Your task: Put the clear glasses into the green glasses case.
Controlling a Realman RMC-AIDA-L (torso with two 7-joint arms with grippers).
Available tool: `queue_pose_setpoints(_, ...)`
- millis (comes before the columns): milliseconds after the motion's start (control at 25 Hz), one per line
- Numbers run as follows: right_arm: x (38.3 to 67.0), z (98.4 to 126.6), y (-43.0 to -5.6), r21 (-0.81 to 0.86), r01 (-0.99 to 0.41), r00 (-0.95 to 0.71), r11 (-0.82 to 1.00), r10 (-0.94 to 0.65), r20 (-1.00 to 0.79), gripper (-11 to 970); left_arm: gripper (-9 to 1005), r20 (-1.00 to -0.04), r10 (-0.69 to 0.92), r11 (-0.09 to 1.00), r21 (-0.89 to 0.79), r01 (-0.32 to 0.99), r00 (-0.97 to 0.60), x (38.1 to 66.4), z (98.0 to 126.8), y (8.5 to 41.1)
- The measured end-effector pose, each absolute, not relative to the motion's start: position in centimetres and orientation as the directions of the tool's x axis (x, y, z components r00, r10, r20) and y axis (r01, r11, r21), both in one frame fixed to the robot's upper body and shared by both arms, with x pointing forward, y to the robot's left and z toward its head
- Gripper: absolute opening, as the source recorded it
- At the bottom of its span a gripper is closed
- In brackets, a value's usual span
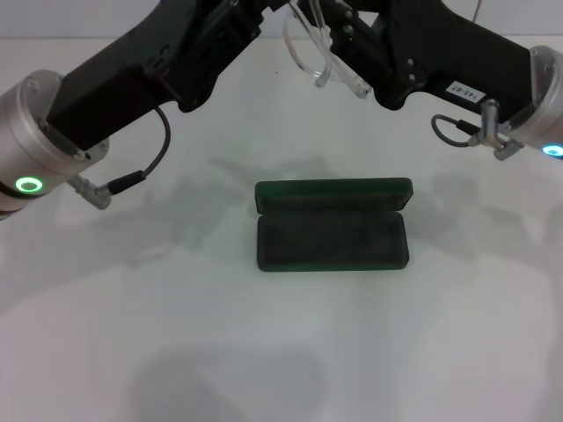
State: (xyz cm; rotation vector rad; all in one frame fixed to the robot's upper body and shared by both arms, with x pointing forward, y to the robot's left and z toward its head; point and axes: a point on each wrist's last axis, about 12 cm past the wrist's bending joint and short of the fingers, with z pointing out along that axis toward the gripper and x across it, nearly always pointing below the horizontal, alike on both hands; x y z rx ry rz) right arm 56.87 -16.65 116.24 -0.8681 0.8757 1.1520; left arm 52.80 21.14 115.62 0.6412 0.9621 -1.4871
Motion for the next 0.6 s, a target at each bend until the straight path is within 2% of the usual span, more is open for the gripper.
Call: queue_pose_setpoints(600,56.71,116.33,-16.76,-0.12,-0.976,0.184,0.183,0.389,-0.902,107,41,-0.838,-0.526,0.05,-0.2,0.978,-0.145,52.79,115.46,21.27)
